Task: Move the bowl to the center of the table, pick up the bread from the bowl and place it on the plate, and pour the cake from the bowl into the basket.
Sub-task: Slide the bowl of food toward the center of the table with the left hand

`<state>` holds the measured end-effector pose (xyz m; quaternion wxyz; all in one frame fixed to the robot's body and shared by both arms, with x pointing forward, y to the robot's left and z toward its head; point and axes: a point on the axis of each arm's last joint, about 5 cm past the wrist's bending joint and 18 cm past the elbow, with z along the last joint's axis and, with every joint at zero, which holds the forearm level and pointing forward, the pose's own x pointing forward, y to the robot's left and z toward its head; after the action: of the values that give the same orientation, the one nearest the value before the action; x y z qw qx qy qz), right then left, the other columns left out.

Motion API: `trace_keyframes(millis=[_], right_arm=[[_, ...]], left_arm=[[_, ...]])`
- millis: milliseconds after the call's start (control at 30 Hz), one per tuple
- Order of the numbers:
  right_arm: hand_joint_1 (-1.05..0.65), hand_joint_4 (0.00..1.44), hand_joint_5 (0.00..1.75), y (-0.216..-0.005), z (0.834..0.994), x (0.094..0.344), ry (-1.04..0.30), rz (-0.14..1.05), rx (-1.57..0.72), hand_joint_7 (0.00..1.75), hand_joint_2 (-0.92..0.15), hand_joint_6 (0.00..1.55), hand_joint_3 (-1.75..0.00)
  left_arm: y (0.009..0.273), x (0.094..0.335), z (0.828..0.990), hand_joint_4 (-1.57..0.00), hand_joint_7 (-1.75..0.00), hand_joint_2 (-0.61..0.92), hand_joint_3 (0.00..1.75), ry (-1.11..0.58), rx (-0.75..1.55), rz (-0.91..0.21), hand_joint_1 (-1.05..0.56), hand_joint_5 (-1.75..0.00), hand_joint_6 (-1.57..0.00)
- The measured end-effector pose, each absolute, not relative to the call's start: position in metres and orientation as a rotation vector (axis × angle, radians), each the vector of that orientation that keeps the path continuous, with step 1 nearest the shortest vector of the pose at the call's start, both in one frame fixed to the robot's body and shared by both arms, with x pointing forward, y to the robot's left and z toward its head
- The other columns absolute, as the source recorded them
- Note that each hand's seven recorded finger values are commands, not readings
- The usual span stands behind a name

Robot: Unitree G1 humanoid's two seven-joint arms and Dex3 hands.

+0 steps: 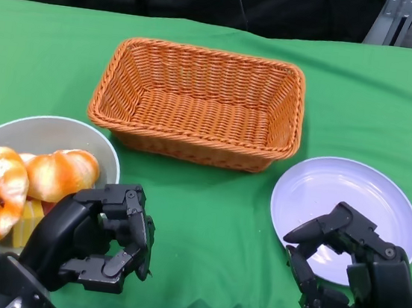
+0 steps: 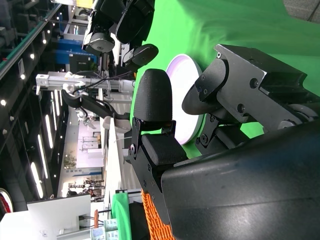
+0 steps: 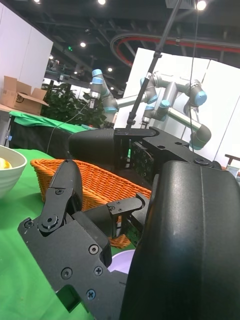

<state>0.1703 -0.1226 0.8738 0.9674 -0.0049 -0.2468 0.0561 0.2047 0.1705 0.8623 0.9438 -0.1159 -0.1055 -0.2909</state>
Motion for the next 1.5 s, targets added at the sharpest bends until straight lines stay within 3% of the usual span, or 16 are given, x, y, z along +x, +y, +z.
trace_keyframes(millis=[1500], right_arm=[[-0.23, 0.75, 1.51, -0.1222, 0.8714, 0.1709, -0.493, 0.117, -0.009, 1.25, -0.52, 0.69, -0.88]], left_arm=[[0.1709, 0.2047, 0.8592, -0.86, -1.38, 0.58, 1.19, -0.219, -0.232, -0.586, 0.10, -1.67, -0.86]])
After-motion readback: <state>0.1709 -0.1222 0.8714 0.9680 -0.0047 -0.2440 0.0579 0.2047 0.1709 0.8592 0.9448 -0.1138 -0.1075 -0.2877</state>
